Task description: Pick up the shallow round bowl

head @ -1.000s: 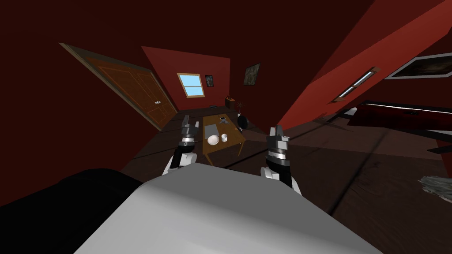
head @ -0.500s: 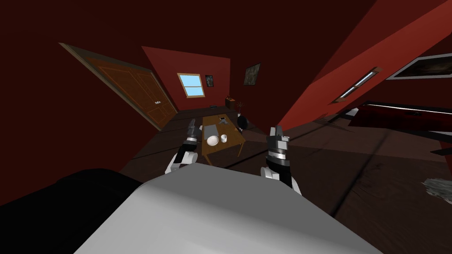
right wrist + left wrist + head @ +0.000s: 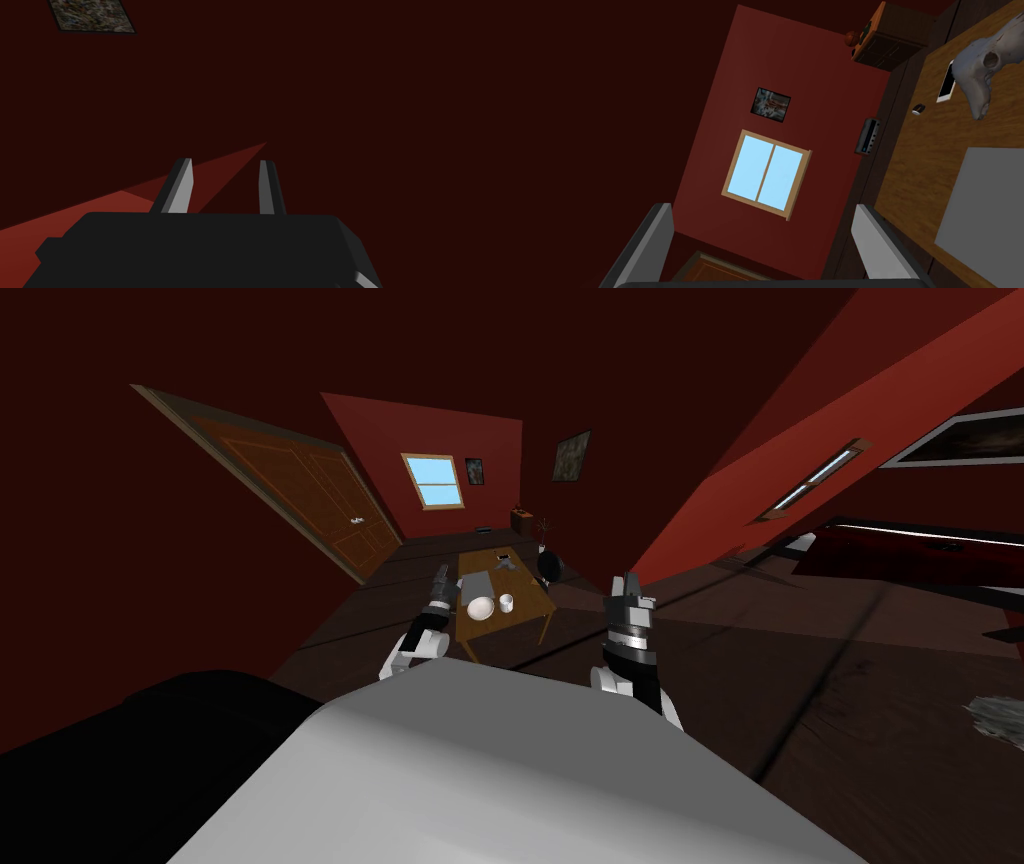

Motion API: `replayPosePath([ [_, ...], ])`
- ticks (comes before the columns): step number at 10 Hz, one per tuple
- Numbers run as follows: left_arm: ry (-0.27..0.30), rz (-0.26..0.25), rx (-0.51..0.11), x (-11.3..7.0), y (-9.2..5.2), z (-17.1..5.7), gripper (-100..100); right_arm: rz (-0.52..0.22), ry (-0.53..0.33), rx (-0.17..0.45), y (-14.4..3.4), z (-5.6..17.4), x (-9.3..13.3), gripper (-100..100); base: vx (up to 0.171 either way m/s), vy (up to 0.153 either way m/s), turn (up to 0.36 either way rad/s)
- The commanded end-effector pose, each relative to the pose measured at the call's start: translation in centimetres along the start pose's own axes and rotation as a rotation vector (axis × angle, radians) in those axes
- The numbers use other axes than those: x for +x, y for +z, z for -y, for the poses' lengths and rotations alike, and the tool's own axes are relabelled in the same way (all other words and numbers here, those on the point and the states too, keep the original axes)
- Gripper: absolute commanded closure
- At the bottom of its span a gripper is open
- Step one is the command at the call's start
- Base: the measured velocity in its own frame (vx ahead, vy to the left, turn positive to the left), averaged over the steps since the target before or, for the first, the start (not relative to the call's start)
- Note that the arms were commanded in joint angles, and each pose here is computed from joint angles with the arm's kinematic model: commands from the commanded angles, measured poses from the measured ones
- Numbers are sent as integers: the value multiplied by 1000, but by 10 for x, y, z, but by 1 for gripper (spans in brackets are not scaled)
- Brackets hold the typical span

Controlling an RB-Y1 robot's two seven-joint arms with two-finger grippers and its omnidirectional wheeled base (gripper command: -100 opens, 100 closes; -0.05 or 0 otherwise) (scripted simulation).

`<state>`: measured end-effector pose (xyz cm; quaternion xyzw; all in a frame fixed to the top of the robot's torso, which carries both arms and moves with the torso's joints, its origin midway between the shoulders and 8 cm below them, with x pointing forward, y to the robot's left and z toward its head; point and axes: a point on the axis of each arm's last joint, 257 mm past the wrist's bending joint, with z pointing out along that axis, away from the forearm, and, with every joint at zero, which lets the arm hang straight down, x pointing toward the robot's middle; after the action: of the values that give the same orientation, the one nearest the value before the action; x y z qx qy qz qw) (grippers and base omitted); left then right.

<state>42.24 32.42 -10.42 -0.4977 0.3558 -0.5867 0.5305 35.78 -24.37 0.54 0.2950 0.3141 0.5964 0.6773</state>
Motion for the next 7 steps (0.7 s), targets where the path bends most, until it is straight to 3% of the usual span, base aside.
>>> replayPosePath([
  [1,-33,19,-68,-7,4,-25,-100,0,0,0,0,0,0,0,36,-16,11],
  [7,-125,82,-277,-25,3,-99,-100,0,0,0,0,0,0,0,30,-17,8],
])
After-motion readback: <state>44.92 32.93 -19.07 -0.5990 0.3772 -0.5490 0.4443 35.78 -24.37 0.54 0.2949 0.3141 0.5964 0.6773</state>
